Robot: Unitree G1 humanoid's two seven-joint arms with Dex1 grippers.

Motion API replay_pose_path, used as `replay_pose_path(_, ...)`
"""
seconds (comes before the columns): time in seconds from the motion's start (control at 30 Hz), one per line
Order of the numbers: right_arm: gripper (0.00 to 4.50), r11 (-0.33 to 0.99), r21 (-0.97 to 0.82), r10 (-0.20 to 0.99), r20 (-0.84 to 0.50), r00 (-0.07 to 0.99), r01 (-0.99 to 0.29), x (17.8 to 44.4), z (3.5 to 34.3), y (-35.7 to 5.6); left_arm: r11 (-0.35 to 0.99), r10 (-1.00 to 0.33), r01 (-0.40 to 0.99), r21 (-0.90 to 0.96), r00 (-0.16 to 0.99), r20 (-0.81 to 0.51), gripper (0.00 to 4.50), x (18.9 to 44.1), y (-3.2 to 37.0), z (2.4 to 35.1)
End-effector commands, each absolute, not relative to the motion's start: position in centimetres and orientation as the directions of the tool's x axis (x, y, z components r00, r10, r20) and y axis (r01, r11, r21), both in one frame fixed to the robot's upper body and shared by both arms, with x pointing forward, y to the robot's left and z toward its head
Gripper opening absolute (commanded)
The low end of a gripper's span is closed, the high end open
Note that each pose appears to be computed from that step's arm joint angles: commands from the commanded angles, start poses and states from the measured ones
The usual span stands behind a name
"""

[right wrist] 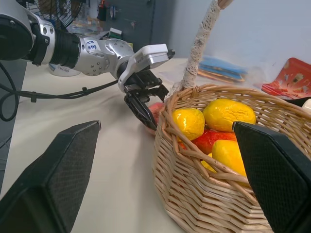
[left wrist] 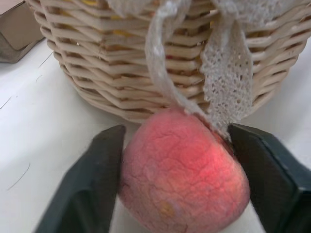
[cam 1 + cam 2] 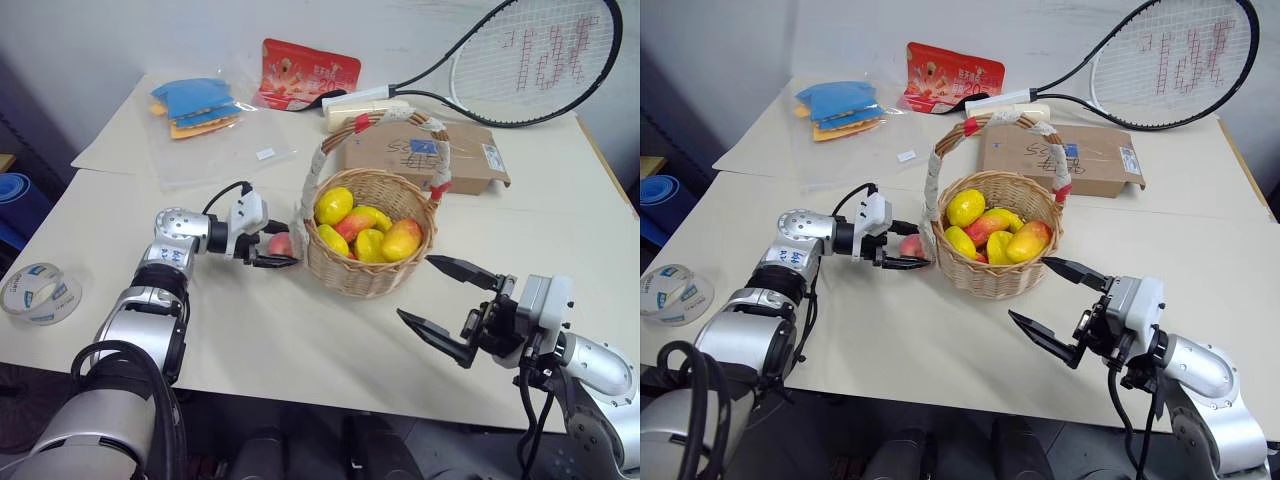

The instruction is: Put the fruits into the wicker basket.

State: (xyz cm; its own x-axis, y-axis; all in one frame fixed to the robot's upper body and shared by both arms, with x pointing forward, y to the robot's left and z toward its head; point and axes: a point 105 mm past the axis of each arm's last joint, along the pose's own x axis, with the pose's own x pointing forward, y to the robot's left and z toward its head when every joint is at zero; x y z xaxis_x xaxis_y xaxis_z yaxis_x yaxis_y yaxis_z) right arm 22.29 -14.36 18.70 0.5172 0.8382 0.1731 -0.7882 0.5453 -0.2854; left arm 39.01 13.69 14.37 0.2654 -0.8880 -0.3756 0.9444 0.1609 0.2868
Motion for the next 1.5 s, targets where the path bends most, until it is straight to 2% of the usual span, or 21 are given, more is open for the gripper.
replay_pose_path(0.03, 4.50, 0.555, -0.338, 0.832, 0.208, 0.515, -0.760, 21.8, 20.0, -14.6, 0.123, -0.871, 0.961, 0.247, 0.224, -0.438, 2.52, 37.6, 17.1, 15.1)
replay_pose_path(0.13, 4.50, 0.561, -0.339, 0.828, 0.206, 0.522, -0.755, 22.0, 19.9, -15.0, 0.019, -0.890, 0.977, 0.212, 0.113, -0.441, 2.44, 35.2, 17.9, 17.3)
replay_pose_path(0.23, 4.50, 0.568, -0.340, 0.823, 0.204, 0.531, -0.750, 22.2, 19.9, -15.4, -0.060, -0.906, 0.975, 0.215, 0.038, -0.423, 2.44, 32.6, 16.7, 19.8)
replay_pose_path(0.33, 4.50, 0.603, -0.338, 0.796, 0.193, 0.573, -0.723, 23.3, 19.6, -16.9, -0.087, -0.959, 0.949, 0.304, 0.002, -0.282, 2.44, 30.3, 11.6, 23.7)
replay_pose_path(0.43, 4.50, 0.640, -0.341, 0.764, 0.192, 0.616, -0.688, 24.6, 19.5, -18.6, -0.057, -0.977, 0.944, 0.325, 0.015, -0.213, 2.44, 29.2, 7.1, 24.3)
replay_pose_path(0.57, 4.50, 0.646, -0.343, 0.759, 0.193, 0.622, -0.682, 25.1, 19.4, -19.3, -0.024, -0.961, 0.937, 0.348, 0.075, -0.268, 2.44, 29.4, 6.5, 23.6)
replay_pose_path(0.63, 4.50, 0.647, -0.343, 0.758, 0.192, 0.624, -0.681, 25.2, 19.3, -19.6, -0.003, -0.964, 0.925, 0.380, 0.098, -0.246, 2.44, 29.8, 6.8, 24.0)
replay_pose_path(0.73, 4.50, 0.651, -0.341, 0.754, 0.188, 0.629, -0.678, 25.3, 19.0, -20.1, 0.010, -0.975, 0.934, 0.356, 0.088, -0.202, 2.44, 30.0, 6.4, 24.2)
replay_pose_path(0.83, 4.50, 0.653, -0.342, 0.753, 0.191, 0.630, -0.676, 25.3, 18.9, -20.4, -0.050, -0.967, 0.933, 0.357, 0.044, -0.252, 2.44, 29.3, 6.0, 23.1)
replay_pose_path(0.9, 4.50, 0.653, -0.343, 0.752, 0.191, 0.631, -0.675, 25.2, 18.8, -20.5, -0.034, -0.961, 0.934, 0.355, 0.067, -0.268, 2.44, 29.6, 6.5, 22.5)
replay_pose_path(1.07, 4.50, 0.658, -0.339, 0.748, 0.188, 0.637, -0.672, 25.1, 18.6, -20.7, 0.043, -0.920, 0.940, 0.337, 0.169, -0.354, 2.44, 31.0, 10.1, 20.2)
replay_pose_path(1.27, 4.50, 0.662, -0.322, 0.744, 0.181, 0.643, -0.676, 24.4, 18.0, -20.5, 0.191, -0.826, 0.942, 0.275, 0.306, -0.474, 2.44, 32.5, 17.3, 15.4)
replay_pose_path(1.4, 4.50, 0.655, -0.320, 0.750, 0.173, 0.638, -0.684, 24.3, 17.7, -20.4, 0.234, -0.816, 0.934, 0.269, 0.339, -0.468, 2.44, 33.9, 17.6, 13.7)
replay_pose_path(1.5, 4.50, 0.652, -0.322, 0.753, 0.174, 0.634, -0.686, 24.4, 17.7, -20.2, 0.229, -0.830, 0.929, 0.292, 0.343, -0.439, 2.44, 34.9, 16.5, 13.9)
